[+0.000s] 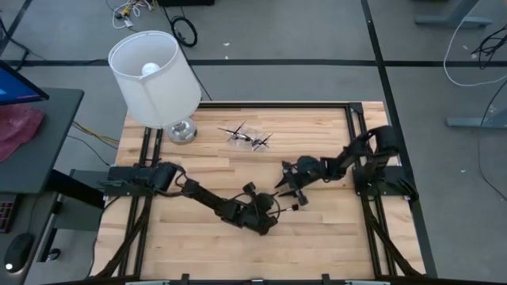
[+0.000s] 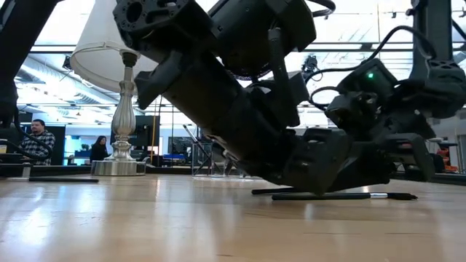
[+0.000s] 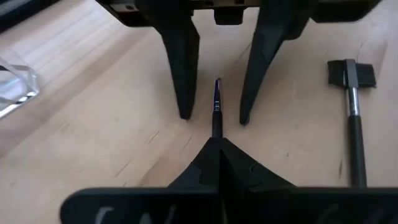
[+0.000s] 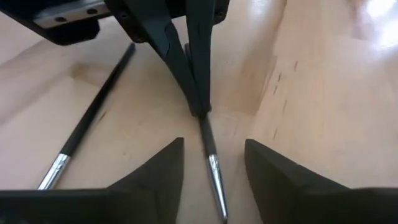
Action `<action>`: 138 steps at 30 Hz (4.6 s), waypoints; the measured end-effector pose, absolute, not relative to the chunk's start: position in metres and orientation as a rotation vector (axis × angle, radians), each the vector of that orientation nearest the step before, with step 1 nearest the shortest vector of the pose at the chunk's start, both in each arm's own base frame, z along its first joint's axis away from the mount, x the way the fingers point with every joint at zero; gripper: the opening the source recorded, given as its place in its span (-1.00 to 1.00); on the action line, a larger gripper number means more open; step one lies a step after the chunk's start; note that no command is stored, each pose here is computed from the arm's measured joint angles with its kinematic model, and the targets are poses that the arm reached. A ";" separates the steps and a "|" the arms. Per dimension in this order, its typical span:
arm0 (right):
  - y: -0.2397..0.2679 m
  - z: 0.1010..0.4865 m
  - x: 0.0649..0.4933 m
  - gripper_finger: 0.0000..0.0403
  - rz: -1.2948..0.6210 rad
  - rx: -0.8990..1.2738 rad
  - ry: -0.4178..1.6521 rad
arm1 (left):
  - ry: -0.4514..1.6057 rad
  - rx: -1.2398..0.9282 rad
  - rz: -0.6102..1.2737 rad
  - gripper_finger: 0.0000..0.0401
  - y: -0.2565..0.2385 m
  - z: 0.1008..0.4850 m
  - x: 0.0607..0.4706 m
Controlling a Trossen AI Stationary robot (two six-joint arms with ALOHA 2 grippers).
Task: Put items in baskets/containers
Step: Put the black eyeliner brush into the transparent organizer
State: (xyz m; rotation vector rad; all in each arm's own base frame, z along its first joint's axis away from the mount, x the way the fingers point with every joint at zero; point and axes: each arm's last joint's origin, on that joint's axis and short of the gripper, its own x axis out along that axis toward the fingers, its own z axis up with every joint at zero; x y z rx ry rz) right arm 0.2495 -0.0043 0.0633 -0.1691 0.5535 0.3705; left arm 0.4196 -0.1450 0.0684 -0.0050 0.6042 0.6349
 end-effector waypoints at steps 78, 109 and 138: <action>-0.010 0.158 0.248 -0.19 0.218 -0.312 0.233 | 0.445 0.153 0.866 -0.92 -0.168 0.191 0.344; -0.008 0.197 0.308 -0.16 0.380 0.114 -0.148 | 0.290 0.201 0.873 -0.92 -0.168 0.236 0.356; -0.004 0.200 0.313 -0.77 0.538 0.176 -0.148 | 0.309 0.233 0.849 -0.91 -0.168 0.238 0.360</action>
